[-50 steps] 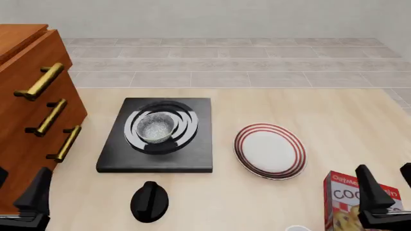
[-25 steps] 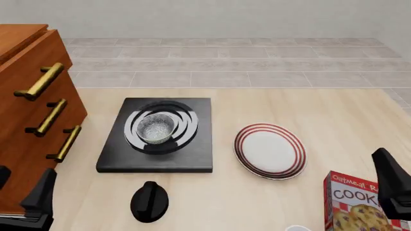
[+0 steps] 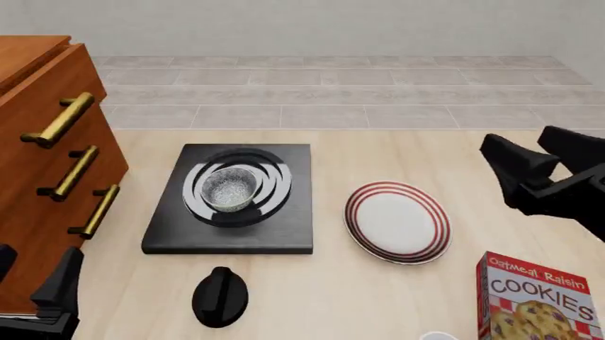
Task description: Pick the akita bowl on the stove and place it on the plate.
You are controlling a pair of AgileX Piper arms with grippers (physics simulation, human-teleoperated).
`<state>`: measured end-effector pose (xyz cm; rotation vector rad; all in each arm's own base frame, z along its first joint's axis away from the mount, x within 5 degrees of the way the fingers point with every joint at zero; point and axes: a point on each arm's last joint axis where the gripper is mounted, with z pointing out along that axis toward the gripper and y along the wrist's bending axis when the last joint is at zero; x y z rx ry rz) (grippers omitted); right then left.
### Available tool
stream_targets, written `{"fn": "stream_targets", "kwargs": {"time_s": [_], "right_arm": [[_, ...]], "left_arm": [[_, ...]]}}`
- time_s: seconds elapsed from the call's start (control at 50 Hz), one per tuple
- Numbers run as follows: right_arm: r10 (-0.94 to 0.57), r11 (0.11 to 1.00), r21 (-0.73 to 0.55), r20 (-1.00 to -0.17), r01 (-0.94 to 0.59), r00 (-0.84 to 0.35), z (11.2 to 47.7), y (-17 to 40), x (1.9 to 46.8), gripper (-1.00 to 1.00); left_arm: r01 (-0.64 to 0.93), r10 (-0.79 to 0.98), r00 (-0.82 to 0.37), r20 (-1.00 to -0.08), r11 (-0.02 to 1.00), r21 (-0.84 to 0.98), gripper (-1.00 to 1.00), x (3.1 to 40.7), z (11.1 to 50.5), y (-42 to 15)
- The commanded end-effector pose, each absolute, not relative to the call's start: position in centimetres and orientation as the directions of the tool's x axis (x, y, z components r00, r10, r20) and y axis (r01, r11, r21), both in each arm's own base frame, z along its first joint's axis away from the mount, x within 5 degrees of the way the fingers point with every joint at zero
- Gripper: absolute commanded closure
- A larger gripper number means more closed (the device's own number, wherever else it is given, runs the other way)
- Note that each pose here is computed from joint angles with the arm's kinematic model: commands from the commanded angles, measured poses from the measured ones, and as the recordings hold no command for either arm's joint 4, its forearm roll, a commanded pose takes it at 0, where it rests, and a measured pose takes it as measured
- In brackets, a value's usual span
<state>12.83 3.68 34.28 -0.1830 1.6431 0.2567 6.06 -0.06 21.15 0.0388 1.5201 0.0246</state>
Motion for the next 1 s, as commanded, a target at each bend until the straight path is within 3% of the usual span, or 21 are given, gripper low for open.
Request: {"fn": "stream_targets", "kwargs": {"time_s": [0.02, 0.06, 0.08, 0.12, 0.26, 0.36, 0.42, 0.74, 1.0], "right_arm": [[-0.012, 0.919, 0.059, -0.984, -0.39, -0.177, 34.2, 7.8, 17.8, -1.0], [-0.041, 0.908, 0.045, -0.98, -0.416, -0.195, 33.7, 8.5, 18.2, -1.0], [-0.132, 0.89, -0.015, -0.965, -0.456, -0.226, 32.2, 9.9, 19.4, -1.0], [-0.054, 0.896, 0.053, -0.973, -0.442, -0.226, 32.7, 9.8, 19.3, -1.0], [-0.059, 0.879, 0.072, -0.965, -0.472, -0.256, 31.8, 11.9, 21.1, -1.0], [0.036, 0.861, 0.177, -0.956, -0.477, -0.29, 32.2, 13.1, 21.5, -1.0], [0.002, 0.858, 0.143, -0.962, -0.493, -0.275, 32.4, 13.7, 22.1, -1.0], [-0.039, 0.803, 0.19, -0.929, -0.566, -0.368, 29.8, 20.6, 25.5, -1.0], [-0.015, 0.802, 0.223, -0.92, -0.554, -0.393, 29.4, 23.0, 28.3, -1.0]], "left_arm": [[0.005, 0.028, 0.043, -0.999, 1.0, 0.029, -1.0, 6.1, 21.1, 0.0], [0.004, 0.058, 0.046, -0.997, 0.998, 0.058, -1.0, 6.0, 21.1, 0.0], [0.014, 0.082, 0.043, -0.996, 0.996, 0.083, -1.0, 5.9, 21.0, -0.1], [0.019, 0.074, 0.042, -0.996, 0.997, 0.075, -1.0, 5.9, 21.0, -0.1], [0.022, 0.019, 0.026, -0.999, 1.0, 0.019, -1.0, 6.2, 21.0, -0.1], [0.006, 0.006, 0.015, -1.0, 1.0, 0.006, -1.0, 6.6, 21.0, 0.0], [0.012, 0.007, 0.012, -1.0, 1.0, 0.007, -1.0, 6.5, 21.0, -0.1], [0.026, -0.009, 0.021, -1.0, 1.0, -0.008, -1.0, 6.4, 21.0, -0.2], [0.019, -0.009, 0.024, -1.0, 1.0, -0.008, -1.0, 6.4, 21.0, -0.1]]}}
